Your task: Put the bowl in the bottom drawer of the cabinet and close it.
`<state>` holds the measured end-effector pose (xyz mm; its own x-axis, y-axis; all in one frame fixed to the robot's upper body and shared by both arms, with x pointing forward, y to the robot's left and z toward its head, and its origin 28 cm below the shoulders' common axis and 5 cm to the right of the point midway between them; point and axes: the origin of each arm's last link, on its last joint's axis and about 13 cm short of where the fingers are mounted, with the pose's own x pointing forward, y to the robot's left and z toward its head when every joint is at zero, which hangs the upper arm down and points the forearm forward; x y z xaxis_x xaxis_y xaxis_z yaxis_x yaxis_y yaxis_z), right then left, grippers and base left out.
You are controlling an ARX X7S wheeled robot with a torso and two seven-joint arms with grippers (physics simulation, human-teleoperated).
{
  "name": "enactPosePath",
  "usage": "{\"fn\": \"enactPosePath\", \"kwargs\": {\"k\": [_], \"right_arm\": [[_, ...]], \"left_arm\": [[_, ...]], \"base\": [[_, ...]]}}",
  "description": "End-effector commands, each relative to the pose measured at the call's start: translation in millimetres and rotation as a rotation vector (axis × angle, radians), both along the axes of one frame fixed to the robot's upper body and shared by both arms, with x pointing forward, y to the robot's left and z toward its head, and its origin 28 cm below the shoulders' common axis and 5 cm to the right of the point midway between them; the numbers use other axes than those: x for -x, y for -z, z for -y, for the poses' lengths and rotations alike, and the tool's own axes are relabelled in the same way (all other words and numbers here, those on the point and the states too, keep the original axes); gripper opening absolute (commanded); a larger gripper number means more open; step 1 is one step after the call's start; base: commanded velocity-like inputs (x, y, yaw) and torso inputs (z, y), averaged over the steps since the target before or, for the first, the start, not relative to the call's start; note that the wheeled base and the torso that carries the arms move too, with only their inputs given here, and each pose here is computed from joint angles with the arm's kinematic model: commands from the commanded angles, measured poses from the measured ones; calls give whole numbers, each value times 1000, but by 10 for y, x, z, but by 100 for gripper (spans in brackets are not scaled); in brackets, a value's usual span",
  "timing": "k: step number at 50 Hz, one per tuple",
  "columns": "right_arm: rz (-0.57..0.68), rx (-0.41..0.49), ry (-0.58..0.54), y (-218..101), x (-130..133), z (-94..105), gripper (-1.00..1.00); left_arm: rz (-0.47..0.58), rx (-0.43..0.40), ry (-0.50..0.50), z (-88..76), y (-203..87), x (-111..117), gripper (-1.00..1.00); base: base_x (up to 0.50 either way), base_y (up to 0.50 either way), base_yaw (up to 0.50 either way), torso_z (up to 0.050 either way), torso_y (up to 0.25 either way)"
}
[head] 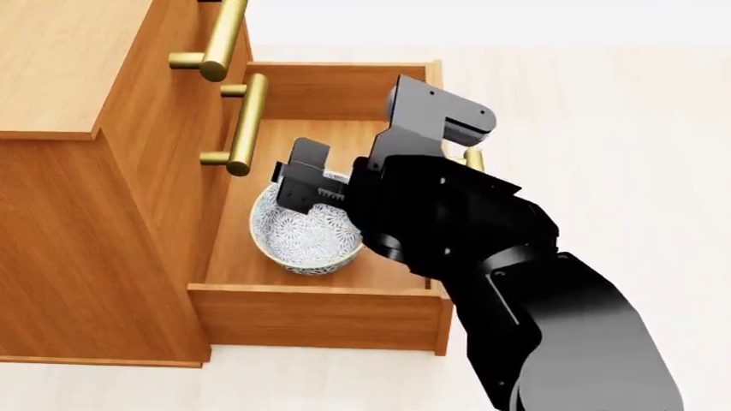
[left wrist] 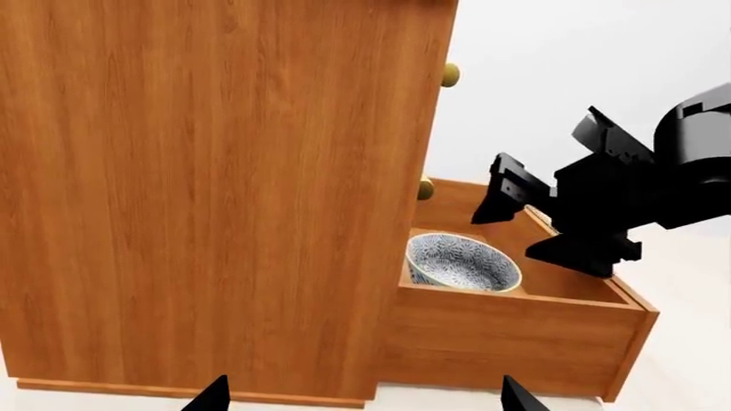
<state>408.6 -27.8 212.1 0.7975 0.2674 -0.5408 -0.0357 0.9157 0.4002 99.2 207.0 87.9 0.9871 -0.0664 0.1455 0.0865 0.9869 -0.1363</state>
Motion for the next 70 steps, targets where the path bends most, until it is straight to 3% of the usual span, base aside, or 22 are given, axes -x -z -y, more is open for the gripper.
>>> {"fn": "enactPosePath", "kwargs": {"k": [1,19,38,55,60,70], "right_arm": [[12,46,21,-67,-22,57,100],[50,44,32,-332,-37,120,100],[94,46,68,-503,90,384,100],[207,76,91,-549,439,694,100],[291,94,135,-511,550,819,100],[413,121,117,-416,728,917,100]], "left_arm": [[2,0,1,-1,-5,-1,100],[6,1,3,7,-30,12,100],[9,-2,8,20,-26,13,100],[14,-6,15,30,-34,15,100],[13,-8,18,41,-34,21,100],[14,-9,16,39,-48,21,100]], "base": [[0,0,0,0,0],[0,0,0,0,0],[0,0,0,0,0],[0,0,0,0,0],[0,0,0,0,0],[0,0,0,0,0]]}}
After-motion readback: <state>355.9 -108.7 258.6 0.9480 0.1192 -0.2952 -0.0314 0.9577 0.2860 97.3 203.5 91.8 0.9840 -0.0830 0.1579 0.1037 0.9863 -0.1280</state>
